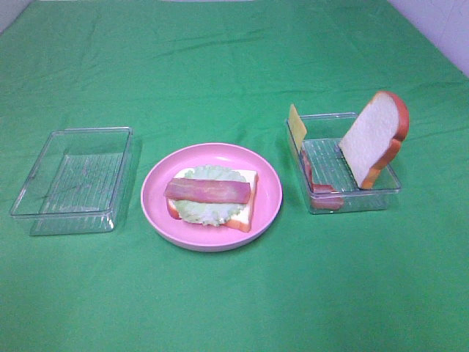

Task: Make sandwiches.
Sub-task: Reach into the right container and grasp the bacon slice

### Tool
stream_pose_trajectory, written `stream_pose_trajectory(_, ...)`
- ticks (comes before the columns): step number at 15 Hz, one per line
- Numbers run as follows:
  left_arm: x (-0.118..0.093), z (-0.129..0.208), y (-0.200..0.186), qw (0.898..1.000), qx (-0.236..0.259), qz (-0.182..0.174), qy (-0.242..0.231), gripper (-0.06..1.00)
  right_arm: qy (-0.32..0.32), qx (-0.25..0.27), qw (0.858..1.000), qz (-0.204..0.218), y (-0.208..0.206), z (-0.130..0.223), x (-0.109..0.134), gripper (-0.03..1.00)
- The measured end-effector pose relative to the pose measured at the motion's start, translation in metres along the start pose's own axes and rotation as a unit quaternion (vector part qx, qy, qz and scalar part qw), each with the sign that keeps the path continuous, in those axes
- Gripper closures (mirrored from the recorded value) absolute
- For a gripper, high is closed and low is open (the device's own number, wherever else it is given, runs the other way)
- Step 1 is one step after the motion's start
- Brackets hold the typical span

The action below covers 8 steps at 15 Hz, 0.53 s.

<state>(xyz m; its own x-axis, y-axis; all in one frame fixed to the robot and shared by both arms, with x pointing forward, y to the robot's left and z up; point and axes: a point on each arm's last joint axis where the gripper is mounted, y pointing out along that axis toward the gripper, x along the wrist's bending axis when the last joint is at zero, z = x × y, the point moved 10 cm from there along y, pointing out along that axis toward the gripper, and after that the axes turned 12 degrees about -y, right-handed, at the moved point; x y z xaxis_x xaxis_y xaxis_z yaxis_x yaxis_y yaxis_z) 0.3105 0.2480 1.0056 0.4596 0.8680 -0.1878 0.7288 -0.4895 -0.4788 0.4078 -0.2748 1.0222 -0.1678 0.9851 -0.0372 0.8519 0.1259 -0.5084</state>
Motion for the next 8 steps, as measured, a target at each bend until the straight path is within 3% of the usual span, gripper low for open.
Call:
stream_pose_trajectory(4, 0.000, -0.001, -0.005, 1.000, -0.020, 0.003, 0.001, 0.21, 0.012, 0.100, 0.994, -0.043, 0.059, -0.016, -0.001, 0.21)
stream_pose_trajectory(6, 0.000, -0.001, -0.005, 1.000, -0.020, 0.003, 0.002, 0.21, 0.008, 0.166, 0.982, -0.086, 0.094, -0.023, 0.003, 0.21)
stream_pose_trajectory(7, 0.000, -0.001, -0.005, 1.000, -0.020, 0.003, 0.002, 0.21, 0.013, 0.218, 0.966, -0.138, 0.124, -0.032, 0.012, 0.21)
stream_pose_trajectory(8, 0.000, -0.001, -0.005, 1.000, -0.020, 0.003, 0.002, 0.21, 0.015, 0.229, 0.962, -0.150, 0.131, -0.034, 0.014, 0.21)
